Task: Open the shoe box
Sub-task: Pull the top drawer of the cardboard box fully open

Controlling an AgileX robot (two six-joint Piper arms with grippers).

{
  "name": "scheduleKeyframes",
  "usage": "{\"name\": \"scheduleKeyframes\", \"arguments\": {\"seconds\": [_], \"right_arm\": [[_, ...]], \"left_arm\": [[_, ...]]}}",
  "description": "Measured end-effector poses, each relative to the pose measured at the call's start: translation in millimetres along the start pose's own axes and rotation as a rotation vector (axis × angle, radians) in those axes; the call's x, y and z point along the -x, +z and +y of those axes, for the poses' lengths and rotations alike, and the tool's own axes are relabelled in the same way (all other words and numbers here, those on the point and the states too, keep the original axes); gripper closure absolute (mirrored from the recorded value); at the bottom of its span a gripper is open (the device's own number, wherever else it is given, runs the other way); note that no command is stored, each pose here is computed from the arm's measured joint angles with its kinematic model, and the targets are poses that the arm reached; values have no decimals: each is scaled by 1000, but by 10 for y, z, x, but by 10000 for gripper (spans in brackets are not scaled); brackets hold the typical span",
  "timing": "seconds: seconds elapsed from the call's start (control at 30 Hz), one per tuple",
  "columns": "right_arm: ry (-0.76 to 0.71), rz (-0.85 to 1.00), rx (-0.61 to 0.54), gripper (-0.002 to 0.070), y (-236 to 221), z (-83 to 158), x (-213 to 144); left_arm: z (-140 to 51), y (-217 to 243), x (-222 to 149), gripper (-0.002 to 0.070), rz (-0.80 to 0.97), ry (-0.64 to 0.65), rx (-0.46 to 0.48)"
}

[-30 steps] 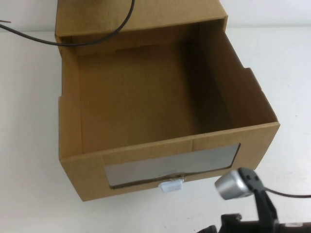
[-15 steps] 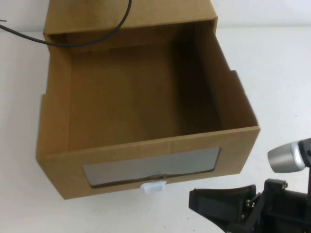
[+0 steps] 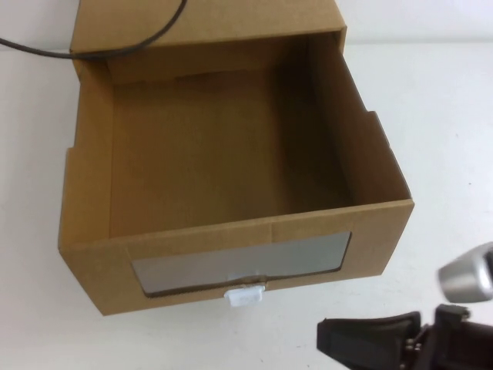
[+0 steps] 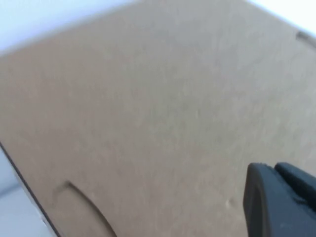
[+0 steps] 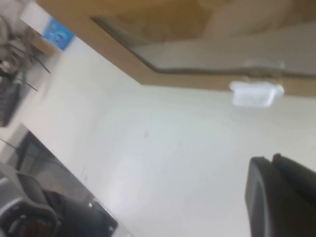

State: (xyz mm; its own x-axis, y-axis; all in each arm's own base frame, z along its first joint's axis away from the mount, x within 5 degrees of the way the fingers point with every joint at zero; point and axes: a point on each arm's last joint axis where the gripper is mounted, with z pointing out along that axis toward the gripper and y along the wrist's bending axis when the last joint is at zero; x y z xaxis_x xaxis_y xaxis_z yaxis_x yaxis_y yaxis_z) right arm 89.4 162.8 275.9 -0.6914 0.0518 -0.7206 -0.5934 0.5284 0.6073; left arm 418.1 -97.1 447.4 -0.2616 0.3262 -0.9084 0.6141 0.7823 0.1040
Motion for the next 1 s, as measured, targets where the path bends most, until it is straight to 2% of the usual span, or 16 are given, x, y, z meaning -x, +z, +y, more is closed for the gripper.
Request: {"name": "scheduleKeyframes", "arguments": {"seconds": [0.17,0.27,0.4,0.53,0.7,0.77,1.0], "right_arm": [[-40,-91,43,694,-215,67,86],[-76,-162,41,694,-336,78,144],[-161,-259,-19,694,-440,42,227],[-251,-338,-190,694,-493,-85,314],[-456,-428,-576,694,-717,-206,607],[-488,-465,-685,694,-831,-191,735],[-517,-509,-775,694,-991,-130,889]], "left_arm": [[-49,-304,204,680,-80,48,63],[-84,-578,324,680,-99,85,135],[-136,-996,389,680,-73,96,264],[-260,-1271,226,680,-34,92,316],[-538,-1643,-138,680,-82,38,355],[-649,-1741,-370,680,-102,4,371],[-1066,-2059,-1174,680,-117,-83,374]]}}
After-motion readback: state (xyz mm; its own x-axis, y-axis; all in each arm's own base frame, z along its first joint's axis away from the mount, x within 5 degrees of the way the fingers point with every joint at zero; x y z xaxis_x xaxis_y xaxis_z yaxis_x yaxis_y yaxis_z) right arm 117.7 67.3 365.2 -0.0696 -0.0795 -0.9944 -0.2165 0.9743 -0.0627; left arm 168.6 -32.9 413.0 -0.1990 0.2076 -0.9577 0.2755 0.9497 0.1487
